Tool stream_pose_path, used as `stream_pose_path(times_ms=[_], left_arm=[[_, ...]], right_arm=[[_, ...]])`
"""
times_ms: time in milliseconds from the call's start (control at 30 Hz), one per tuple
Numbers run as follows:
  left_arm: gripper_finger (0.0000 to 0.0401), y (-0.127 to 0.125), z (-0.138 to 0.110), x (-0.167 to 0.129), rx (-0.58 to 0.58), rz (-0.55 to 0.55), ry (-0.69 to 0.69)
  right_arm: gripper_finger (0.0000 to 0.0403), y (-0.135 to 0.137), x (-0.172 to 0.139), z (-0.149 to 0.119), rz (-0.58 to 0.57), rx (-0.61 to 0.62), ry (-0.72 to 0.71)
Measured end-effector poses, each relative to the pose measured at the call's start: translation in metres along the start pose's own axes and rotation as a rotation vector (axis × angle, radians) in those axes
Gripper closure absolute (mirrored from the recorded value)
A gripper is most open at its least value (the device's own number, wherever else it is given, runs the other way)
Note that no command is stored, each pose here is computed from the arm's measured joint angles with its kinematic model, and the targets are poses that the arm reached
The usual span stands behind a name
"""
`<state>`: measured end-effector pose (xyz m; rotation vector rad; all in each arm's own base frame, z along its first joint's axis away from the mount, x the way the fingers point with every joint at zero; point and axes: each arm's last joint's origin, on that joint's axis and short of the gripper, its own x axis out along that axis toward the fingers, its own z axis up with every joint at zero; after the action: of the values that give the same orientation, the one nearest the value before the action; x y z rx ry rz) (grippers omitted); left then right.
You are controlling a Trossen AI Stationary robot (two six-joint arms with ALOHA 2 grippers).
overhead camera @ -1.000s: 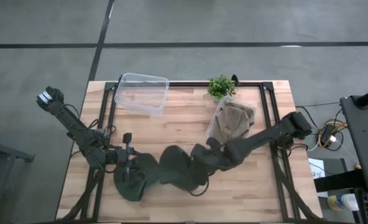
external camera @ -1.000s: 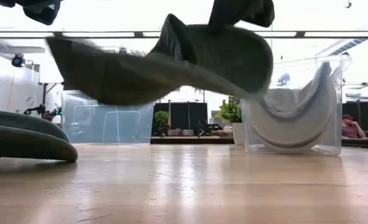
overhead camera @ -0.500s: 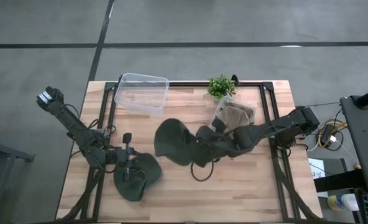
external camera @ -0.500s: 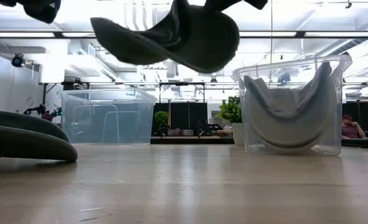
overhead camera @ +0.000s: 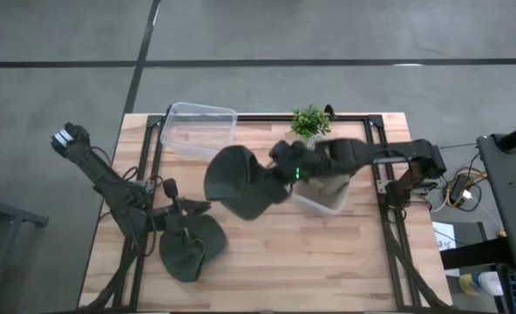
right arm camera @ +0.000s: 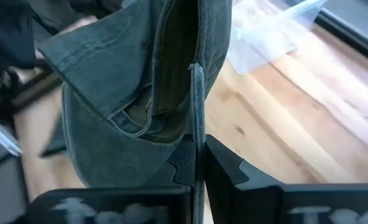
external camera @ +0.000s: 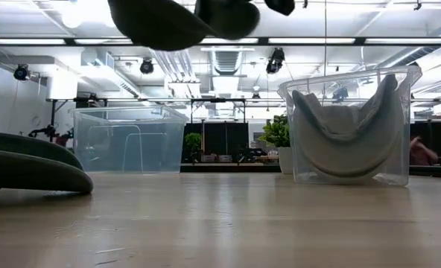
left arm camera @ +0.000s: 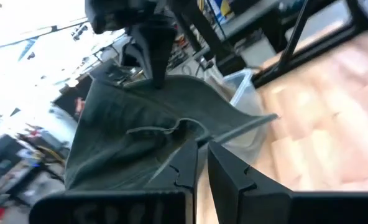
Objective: Pick & Place hat
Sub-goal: Put the right blue cap into the left transparent bin
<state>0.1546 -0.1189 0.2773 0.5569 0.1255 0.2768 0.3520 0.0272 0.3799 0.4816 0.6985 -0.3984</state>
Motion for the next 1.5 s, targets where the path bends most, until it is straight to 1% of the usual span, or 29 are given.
stream_pose_path(times_ms=[100, 200, 400, 533, 633, 767, 900, 1033, 1100, 1133, 1233, 1500], left_arm=[[0.0371, -0.001, 0.013, 0.004, 0.077, 0.004, 0.039], [0.0371, -0.005, 0.027, 0.009, 0.167, -0.005, 0.077], [0.0371, -0.019, 0.049, 0.024, 0.384, 0.078, 0.191], [0.0371, -0.033, 0.055, 0.032, 0.508, 0.064, 0.244], [0.0371, -0.041, 0.056, 0.039, 0.521, 0.062, 0.268], [0.0371, -0.048, 0.053, 0.047, 0.548, 0.047, 0.305], [0.0371, -0.043, 0.053, 0.054, 0.521, 0.069, 0.339], [0.0371, -0.039, 0.054, 0.059, 0.446, 0.006, 0.376], [0.037, -0.036, 0.056, 0.061, 0.414, 0.014, 0.394], [0.0368, -0.036, 0.056, 0.062, 0.423, 0.013, 0.405], [0.035, -0.039, 0.056, 0.063, 0.426, -0.006, 0.413], [0.0273, -0.044, 0.054, 0.066, 0.429, -0.004, 0.422]], right_arm=[[0.039, -0.012, -0.003, 0.017, 0.048, 0.07, 0.006], [0.039, -0.027, -0.003, 0.029, 0.042, 0.118, 0.01], [0.039, -0.054, 0.014, 0.038, 0.032, 0.211, 0.128], [0.039, -0.062, 0.028, 0.039, 0.076, 0.249, 0.205], [0.039, -0.063, 0.036, 0.038, 0.092, 0.257, 0.239], [0.039, -0.063, 0.045, 0.036, 0.08, 0.248, 0.275], [0.039, -0.061, 0.047, 0.034, 0.087, 0.224, 0.283], [0.039, -0.06, 0.047, 0.034, 0.098, 0.219, 0.29], [0.039, -0.06, 0.046, 0.034, 0.099, 0.218, 0.29], [0.039, -0.06, 0.046, 0.034, 0.099, 0.218, 0.29], [0.039, -0.06, 0.046, 0.034, 0.099, 0.218, 0.291], [0.039, -0.06, 0.047, 0.034, 0.1, 0.214, 0.291]])
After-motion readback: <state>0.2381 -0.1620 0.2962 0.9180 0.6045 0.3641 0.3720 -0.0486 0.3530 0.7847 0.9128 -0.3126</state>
